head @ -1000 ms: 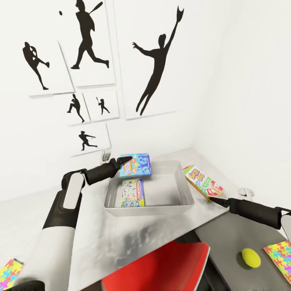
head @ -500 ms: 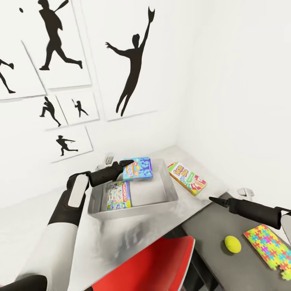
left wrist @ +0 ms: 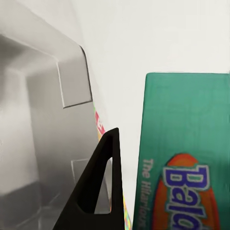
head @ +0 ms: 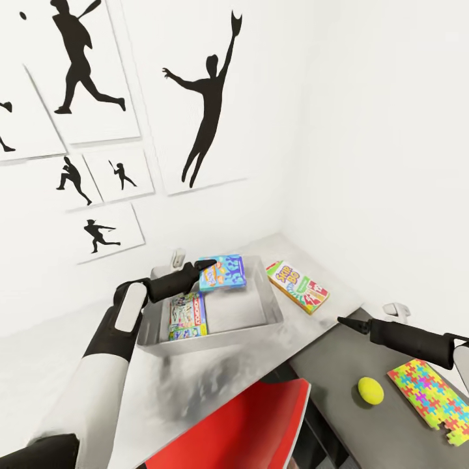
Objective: Put all the toys in the child's room - the three board games (two on the bed and one on the table), the two jigsaw puzzles on the table, and the tennis ball on the table - inside the toy box on the table in the child's room.
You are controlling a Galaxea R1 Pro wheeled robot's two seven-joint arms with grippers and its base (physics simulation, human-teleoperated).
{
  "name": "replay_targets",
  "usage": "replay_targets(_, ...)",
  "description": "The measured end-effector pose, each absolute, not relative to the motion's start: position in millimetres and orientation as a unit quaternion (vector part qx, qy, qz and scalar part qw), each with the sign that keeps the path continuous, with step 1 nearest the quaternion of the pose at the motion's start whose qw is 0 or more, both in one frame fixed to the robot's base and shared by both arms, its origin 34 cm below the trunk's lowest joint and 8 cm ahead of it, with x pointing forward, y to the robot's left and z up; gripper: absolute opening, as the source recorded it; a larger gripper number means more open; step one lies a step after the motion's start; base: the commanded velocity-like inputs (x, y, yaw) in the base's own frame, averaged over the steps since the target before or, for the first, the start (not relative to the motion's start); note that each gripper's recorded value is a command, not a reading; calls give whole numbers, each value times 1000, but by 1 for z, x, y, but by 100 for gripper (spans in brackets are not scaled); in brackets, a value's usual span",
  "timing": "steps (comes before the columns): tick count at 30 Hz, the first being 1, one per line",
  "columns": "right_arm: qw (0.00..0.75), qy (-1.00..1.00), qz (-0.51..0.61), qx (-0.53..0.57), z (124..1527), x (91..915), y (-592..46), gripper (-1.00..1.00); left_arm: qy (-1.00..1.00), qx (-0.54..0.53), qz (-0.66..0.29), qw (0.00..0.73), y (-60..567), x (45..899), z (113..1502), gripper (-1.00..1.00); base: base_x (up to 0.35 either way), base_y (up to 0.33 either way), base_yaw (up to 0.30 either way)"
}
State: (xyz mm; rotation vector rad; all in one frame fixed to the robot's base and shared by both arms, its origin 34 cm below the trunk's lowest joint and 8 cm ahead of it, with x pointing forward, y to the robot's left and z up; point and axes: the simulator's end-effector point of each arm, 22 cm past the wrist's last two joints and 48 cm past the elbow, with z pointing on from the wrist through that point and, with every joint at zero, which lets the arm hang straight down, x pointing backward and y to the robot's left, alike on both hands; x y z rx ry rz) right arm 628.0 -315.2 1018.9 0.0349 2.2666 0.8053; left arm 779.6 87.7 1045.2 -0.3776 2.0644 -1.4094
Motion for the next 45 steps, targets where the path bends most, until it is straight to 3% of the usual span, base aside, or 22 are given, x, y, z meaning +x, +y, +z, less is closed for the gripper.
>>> replay_targets(45, 361, 880, 308, 12, 1020, 628, -319, 100, 817, -213, -462, 273, 97, 811, 977, -100, 0, 0, -42)
